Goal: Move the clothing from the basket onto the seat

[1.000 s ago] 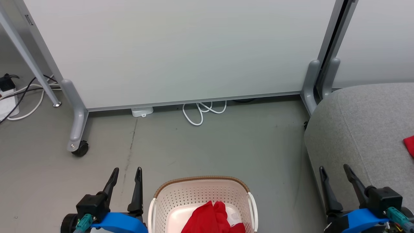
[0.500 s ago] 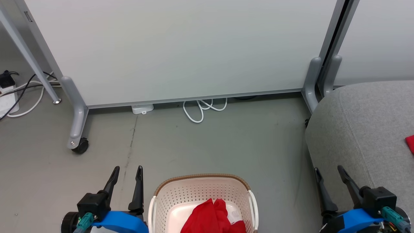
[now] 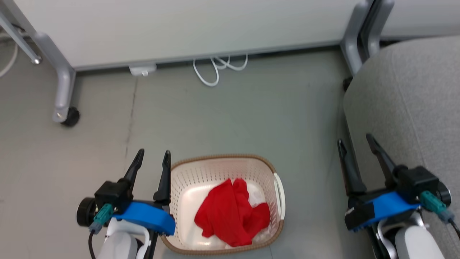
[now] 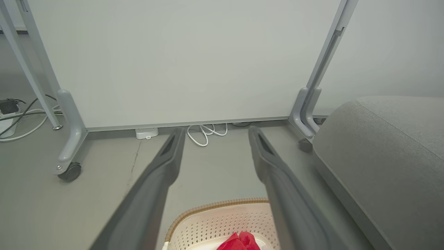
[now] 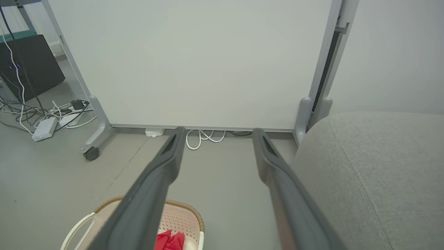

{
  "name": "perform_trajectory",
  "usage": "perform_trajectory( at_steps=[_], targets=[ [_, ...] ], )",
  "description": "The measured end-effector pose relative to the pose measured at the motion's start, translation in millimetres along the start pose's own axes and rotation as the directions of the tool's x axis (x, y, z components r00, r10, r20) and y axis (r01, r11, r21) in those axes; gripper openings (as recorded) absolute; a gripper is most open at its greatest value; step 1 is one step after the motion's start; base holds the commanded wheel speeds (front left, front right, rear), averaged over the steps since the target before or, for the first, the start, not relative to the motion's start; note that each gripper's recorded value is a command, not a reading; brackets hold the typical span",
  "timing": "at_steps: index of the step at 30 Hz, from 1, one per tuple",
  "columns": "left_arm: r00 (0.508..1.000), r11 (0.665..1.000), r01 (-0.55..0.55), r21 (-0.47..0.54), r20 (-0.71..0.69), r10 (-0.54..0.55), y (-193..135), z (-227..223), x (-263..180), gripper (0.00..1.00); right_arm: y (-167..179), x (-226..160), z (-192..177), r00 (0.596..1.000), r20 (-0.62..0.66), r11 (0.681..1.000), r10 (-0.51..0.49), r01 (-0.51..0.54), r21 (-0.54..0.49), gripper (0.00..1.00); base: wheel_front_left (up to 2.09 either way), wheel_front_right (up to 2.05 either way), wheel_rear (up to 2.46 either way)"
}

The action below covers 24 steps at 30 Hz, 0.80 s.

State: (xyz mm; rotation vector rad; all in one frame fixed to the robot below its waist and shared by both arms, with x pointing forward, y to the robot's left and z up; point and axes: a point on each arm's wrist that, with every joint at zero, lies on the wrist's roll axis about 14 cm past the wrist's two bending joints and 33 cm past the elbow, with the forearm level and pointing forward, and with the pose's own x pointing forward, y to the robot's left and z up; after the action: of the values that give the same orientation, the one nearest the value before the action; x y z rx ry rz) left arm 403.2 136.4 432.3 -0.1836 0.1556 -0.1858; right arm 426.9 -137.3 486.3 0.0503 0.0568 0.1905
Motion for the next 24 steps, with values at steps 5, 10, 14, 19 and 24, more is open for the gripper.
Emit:
perform_trajectory(
  at_steps=[5,10,14,19,24],
  targets=[
    [0.996,0.999,0.045,-0.004,-0.079,-0.045,-7.0,-28.7,32.5,1.00,-1.9,32.4,-7.8,1.000,0.000,1.000,0.021,-0.021,-0.011,1.00,0.00,0.00,0.00],
    [0.977,0.993,0.120,-0.017,-0.177,-0.121,-23.6,-69.3,63.6,1.00,-9.7,55.5,-29.2,0.999,-0.024,1.000,0.021,-0.021,-0.011,1.00,0.00,0.00,0.00],
    [0.941,0.984,0.167,-0.054,-0.290,-0.176,-37.5,-116.0,75.2,1.00,-19.3,62.9,-54.2,0.998,-0.068,1.000,0.005,-0.005,-0.008,1.00,0.00,0.00,0.00],
    [0.877,0.972,0.216,-0.092,-0.418,-0.235,-52.4,-169.7,83.6,1.00,-31.1,65.8,-77.8,0.994,-0.107,1.000,-0.018,0.017,-0.008,1.00,0.00,0.00,0.00],
    [0.795,0.961,0.243,-0.135,-0.540,-0.276,-63.1,-221.7,81.0,1.00,-42.4,62.9,-98.0,0.989,-0.139,0.999,-0.045,0.044,-0.008,1.00,0.00,0.00,0.00]
  ],
)
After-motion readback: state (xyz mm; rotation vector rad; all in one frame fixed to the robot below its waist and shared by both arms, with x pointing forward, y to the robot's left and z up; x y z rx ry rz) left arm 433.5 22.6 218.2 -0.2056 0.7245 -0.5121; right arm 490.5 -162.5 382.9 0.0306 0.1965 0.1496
